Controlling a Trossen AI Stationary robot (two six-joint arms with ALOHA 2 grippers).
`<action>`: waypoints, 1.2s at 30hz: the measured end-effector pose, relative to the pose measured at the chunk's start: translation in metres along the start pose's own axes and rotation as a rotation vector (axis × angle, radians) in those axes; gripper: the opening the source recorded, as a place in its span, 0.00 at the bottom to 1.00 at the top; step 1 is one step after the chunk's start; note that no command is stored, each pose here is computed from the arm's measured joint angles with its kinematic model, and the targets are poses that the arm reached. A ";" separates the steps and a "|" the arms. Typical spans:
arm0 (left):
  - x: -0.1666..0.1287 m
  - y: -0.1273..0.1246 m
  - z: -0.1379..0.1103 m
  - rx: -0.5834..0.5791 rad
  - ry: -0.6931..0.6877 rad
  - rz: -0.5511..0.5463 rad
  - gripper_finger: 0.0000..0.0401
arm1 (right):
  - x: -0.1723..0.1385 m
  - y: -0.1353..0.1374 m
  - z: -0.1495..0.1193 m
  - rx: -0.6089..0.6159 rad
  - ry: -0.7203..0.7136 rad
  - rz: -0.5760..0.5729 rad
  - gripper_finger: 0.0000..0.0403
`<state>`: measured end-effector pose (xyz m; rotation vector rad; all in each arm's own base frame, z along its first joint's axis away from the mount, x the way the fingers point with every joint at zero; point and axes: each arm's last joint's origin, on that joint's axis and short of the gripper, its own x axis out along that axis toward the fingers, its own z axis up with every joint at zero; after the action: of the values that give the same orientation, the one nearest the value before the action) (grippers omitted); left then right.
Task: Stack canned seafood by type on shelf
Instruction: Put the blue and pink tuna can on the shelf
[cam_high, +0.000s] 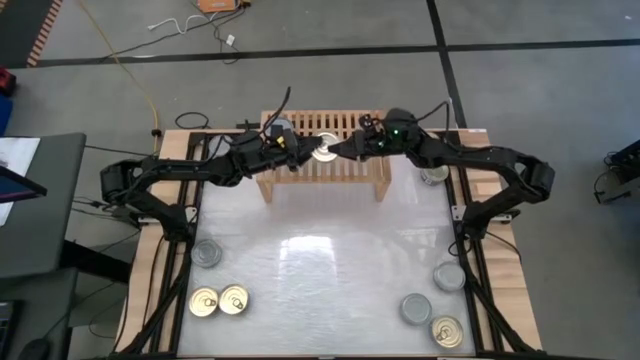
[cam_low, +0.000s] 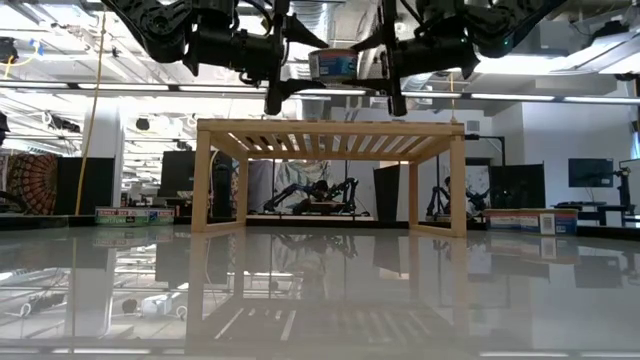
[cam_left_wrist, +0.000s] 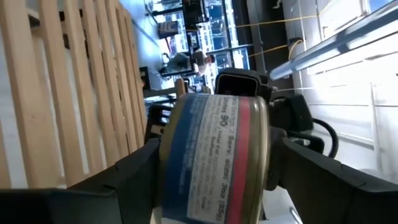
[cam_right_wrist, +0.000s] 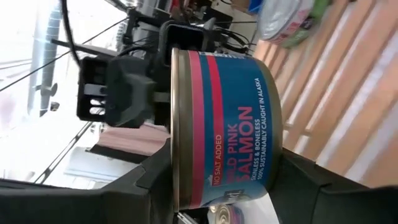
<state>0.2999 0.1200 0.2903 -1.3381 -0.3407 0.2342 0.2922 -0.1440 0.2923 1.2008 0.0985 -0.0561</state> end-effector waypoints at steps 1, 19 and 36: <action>0.000 0.000 0.001 0.001 -0.002 0.001 0.74 | -0.003 0.000 0.002 0.002 -0.001 -0.002 0.57; -0.023 -0.042 -0.005 0.456 -0.029 -0.129 0.74 | -0.090 -0.029 0.053 0.113 -0.156 -0.315 0.57; -0.038 -0.062 -0.025 0.589 0.026 -0.185 0.74 | -0.098 -0.058 0.066 0.098 -0.200 -0.452 0.58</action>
<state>0.2720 0.0699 0.3423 -0.7238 -0.3384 0.1455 0.1920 -0.2274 0.2728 1.2454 0.1914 -0.5811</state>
